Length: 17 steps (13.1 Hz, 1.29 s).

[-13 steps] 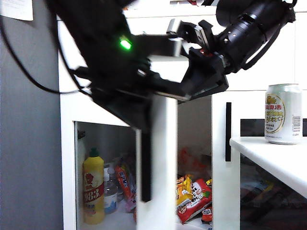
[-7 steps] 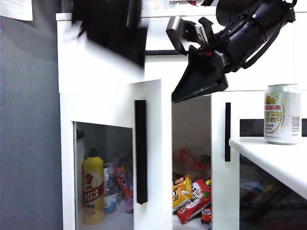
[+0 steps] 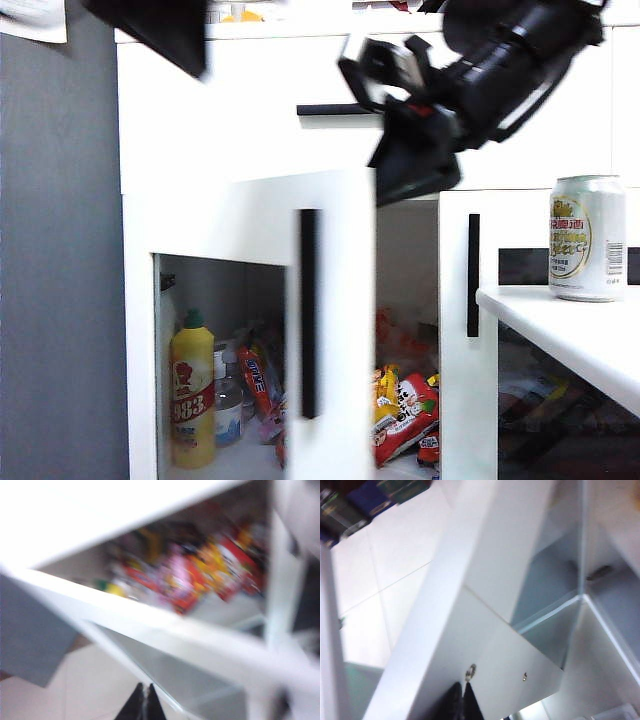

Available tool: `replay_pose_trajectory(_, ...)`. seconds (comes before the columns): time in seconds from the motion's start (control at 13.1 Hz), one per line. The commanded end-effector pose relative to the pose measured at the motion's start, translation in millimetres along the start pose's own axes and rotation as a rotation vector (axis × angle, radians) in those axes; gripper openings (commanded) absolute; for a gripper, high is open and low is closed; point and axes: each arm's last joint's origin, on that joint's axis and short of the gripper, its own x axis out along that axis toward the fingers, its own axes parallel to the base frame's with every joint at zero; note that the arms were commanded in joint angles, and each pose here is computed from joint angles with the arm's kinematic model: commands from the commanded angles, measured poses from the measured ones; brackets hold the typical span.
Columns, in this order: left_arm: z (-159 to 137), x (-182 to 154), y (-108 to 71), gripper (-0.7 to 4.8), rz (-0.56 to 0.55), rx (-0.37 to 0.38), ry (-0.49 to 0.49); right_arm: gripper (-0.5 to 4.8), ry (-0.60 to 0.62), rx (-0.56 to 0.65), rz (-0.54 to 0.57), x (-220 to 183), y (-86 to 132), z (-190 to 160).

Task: Open the left door of the white cabinet, pick up a can of beverage from the table on the right, place it inside the cabinet, and finally close the cabinet door.

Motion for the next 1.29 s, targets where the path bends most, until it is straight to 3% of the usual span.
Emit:
replay_pose_trajectory(0.08, 4, -32, 33.7, -0.05, 0.035, -0.059, -0.057, -0.08, 0.01, -0.034, 0.085, 14, 20, 7)
replay_pose_trajectory(0.3, -2, -71, 75.5, -0.05, 0.037, -0.141, -0.132, -0.08, 0.019, -0.027, 0.129, 28, 39, 12)
replay_pose_trajectory(0.61, -20, -109, 116.4, -0.05, 0.025, -0.232, -0.211, -0.08, -0.051, -0.064, 0.19, 49, 71, 29)
replay_pose_trajectory(0.84, -31, -119, 124.9, -0.05, -0.064, -0.259, -0.206, -0.08, -0.086, -0.059, 0.217, 55, 82, 35)
replay_pose_trajectory(1.07, -36, -123, 124.8, -0.05, -0.205, -0.273, -0.191, -0.08, -0.087, -0.067, 0.247, 65, 92, 36)
replay_pose_trajectory(1.29, -36, -124, 124.1, -0.05, -0.269, -0.277, -0.195, -0.08, -0.077, -0.07, 0.276, 79, 100, 36)
